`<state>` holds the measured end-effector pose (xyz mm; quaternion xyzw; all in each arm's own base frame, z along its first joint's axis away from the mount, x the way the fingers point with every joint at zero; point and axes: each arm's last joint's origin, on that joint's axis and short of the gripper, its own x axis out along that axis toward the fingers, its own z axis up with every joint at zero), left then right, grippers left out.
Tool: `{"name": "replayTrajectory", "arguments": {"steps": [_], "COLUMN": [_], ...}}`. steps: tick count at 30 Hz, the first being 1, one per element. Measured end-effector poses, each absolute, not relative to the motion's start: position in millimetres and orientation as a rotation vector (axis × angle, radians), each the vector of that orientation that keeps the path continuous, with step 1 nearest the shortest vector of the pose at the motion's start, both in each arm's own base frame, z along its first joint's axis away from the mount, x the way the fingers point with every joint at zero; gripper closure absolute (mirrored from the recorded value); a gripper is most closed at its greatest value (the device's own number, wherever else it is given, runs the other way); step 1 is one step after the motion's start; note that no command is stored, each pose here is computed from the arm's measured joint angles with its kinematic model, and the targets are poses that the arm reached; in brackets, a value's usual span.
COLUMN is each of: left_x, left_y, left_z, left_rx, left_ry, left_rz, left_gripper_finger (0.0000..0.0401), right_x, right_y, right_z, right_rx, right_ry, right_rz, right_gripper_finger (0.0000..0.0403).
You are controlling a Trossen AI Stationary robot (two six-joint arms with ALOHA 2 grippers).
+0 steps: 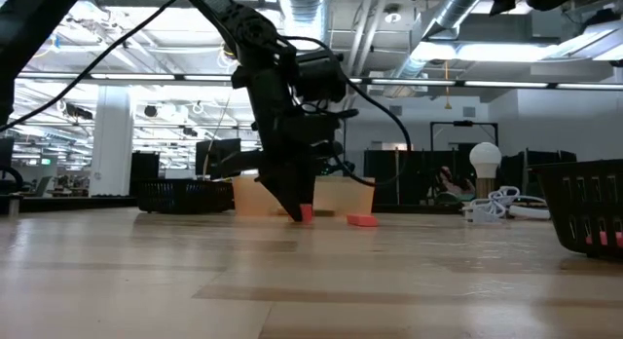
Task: Pick & Place School Supplies
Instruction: Put the orange eraser into the bottom black bin
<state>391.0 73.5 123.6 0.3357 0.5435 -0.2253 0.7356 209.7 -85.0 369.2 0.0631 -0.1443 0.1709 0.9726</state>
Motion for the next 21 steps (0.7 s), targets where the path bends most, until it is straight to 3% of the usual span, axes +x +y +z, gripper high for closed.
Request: {"name": "replayTrajectory", "arguments": {"steps": [3,12,21], "left_x": [391,386,375], "left_y": [74,78,69], "left_z": [126,165,262], "left_rx": [0.699,0.617,-0.016], "left_ry": [1.21,1.165,0.701], "left_rz": [-0.422,-0.208,-0.055], "left_gripper_finger": [0.0374,0.0375,0.0375], "right_x": [210,210,207], "right_y": [-85,-86,-85], "right_z": [369,371,388], "right_rx": [0.127,0.127,0.126], "right_ry": [-0.292,-0.311,-0.353], "right_rz": [0.345,0.319,0.323], "right_gripper_finger": [0.0403,0.0403,0.0403]}}
